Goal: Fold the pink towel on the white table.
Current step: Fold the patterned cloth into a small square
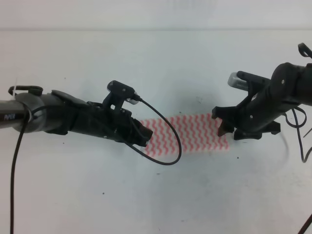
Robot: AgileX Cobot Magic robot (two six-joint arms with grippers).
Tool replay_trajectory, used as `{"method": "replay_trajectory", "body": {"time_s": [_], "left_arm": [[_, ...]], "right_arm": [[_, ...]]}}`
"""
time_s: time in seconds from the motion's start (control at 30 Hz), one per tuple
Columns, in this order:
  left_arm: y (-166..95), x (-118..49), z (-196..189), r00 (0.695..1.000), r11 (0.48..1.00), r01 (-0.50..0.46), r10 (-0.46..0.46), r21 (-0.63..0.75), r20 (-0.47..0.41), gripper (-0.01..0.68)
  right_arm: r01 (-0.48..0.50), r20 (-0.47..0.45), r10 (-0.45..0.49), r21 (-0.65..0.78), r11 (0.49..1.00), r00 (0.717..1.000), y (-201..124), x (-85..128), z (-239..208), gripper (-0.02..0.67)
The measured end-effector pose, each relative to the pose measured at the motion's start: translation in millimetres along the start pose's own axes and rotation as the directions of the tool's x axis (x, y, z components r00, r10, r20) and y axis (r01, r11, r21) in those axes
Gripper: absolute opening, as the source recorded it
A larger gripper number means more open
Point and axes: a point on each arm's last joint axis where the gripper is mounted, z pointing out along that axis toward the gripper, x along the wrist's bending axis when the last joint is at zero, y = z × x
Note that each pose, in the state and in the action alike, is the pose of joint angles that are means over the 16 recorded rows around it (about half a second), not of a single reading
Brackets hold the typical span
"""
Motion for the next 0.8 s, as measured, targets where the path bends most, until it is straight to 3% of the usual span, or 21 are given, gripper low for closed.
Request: {"method": "replay_trajectory", "body": {"time_s": [0.8], "left_arm": [[0, -0.1, 0, 1.0, 1.0, 0.001, -0.001, -0.001, 0.001, 0.0]], "right_arm": [[0.0, -0.047, 0.004, 0.087, 0.996, 0.999, 7, 6, 24, 0.032]]}}
